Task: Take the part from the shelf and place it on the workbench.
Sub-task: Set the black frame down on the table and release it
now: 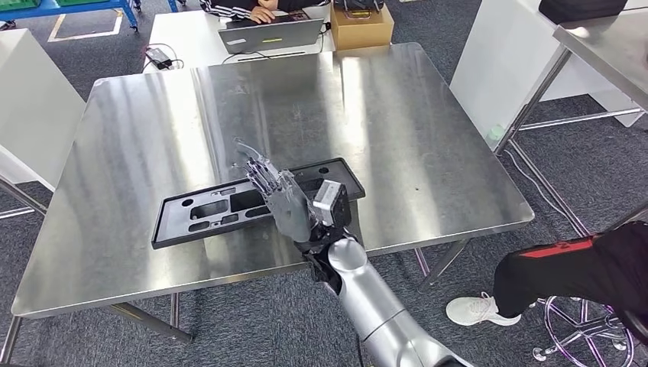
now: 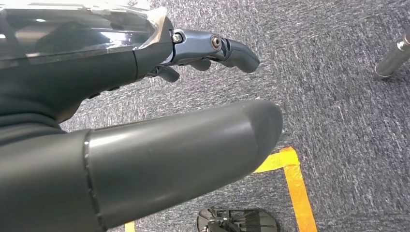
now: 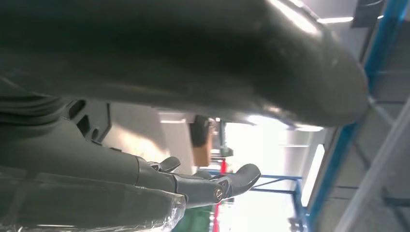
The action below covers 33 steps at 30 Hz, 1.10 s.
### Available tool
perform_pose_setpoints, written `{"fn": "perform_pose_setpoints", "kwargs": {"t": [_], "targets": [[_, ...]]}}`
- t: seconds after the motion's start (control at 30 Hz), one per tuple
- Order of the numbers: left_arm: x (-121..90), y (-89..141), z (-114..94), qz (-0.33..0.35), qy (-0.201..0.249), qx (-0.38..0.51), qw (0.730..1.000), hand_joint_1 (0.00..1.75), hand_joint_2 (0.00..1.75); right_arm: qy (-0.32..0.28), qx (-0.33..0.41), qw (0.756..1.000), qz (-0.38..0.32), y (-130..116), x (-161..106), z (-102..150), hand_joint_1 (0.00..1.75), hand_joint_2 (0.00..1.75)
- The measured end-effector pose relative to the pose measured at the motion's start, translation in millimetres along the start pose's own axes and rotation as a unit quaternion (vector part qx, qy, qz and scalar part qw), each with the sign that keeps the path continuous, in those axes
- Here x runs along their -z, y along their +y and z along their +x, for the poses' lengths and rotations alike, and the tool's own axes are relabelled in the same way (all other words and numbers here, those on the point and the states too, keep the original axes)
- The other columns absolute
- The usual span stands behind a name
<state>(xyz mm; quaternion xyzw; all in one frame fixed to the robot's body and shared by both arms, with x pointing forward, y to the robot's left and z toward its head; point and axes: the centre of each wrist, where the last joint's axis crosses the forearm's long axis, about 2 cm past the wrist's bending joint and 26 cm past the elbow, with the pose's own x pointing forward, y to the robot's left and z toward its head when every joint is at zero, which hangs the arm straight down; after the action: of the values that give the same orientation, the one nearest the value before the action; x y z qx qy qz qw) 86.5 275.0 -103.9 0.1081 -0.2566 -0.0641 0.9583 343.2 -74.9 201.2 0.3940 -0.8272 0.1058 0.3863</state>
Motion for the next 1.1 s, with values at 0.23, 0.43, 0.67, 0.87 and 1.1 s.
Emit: {"fn": "perform_pose_setpoints", "kwargs": {"t": [0.23,0.43,0.67,0.87,1.1], "targets": [[-2,0,-5,0.006,0.001,-0.008,1.0,0.0,0.0,-0.056,0.077,0.995,0.025,12,-16,18,0.0,0.0],[-3,1,-9,0.009,-0.001,-0.012,1.0,0.0,0.0,-0.086,0.023,0.995,0.042,18,-55,41,0.0,0.0],[-3,4,-11,0.023,0.003,-0.019,1.0,0.0,0.0,-0.085,-0.007,0.996,-0.014,1,-87,51,0.0,0.0],[-5,2,-15,0.028,0.004,-0.02,0.999,0.0,0.0,-0.081,-0.033,0.995,-0.047,-7,-106,56,0.0,0.0],[-6,-2,-16,0.025,0.007,-0.019,0.999,0.0,0.0,-0.077,-0.05,0.993,-0.073,-13,-119,62,0.0,0.0]]}}
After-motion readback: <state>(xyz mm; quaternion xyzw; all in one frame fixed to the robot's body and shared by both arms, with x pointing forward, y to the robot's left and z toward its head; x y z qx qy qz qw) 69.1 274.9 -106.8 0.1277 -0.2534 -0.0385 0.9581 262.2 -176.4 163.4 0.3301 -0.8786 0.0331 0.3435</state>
